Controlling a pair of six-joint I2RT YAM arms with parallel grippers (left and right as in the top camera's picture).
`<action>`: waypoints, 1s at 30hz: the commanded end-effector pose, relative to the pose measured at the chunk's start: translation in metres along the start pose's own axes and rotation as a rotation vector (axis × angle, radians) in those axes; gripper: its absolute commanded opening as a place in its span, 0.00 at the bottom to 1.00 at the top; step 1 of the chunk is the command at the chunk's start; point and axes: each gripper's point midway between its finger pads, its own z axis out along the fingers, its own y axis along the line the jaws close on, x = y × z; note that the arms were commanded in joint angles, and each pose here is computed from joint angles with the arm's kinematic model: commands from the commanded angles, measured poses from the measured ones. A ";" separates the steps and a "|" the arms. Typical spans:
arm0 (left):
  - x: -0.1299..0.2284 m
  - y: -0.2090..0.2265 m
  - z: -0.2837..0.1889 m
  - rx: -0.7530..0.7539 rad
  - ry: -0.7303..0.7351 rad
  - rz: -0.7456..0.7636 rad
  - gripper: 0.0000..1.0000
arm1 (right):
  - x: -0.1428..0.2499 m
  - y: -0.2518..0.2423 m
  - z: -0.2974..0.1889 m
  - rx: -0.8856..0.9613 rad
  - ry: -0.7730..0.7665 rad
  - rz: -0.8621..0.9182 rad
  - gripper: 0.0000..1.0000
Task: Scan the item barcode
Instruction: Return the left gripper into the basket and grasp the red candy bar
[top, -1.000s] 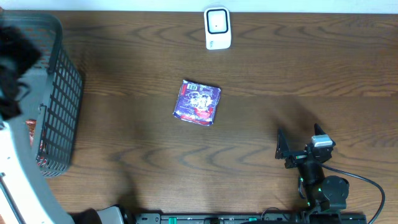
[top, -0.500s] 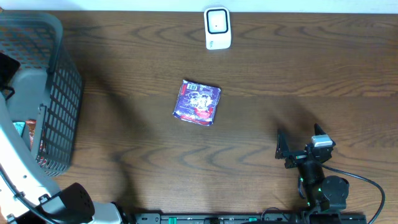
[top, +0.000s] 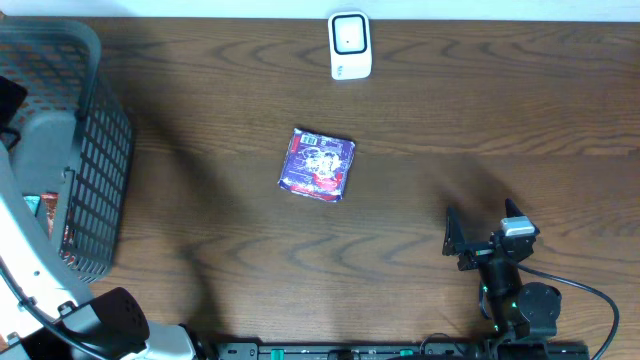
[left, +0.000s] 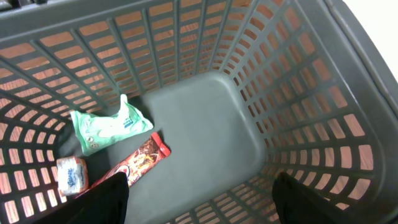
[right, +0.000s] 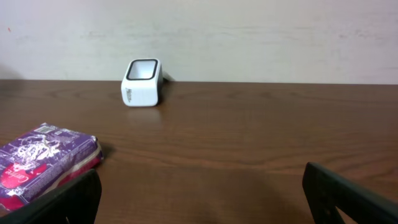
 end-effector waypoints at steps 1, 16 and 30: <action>-0.002 0.004 0.004 -0.019 -0.005 -0.012 0.74 | 0.001 0.000 0.000 0.002 0.003 0.010 0.99; 0.000 0.008 0.023 -0.062 0.016 0.008 0.74 | 0.001 0.000 0.000 0.002 0.003 0.010 0.99; -0.004 0.006 0.024 -0.056 0.003 0.007 0.75 | 0.001 0.000 0.000 0.002 0.003 0.010 0.99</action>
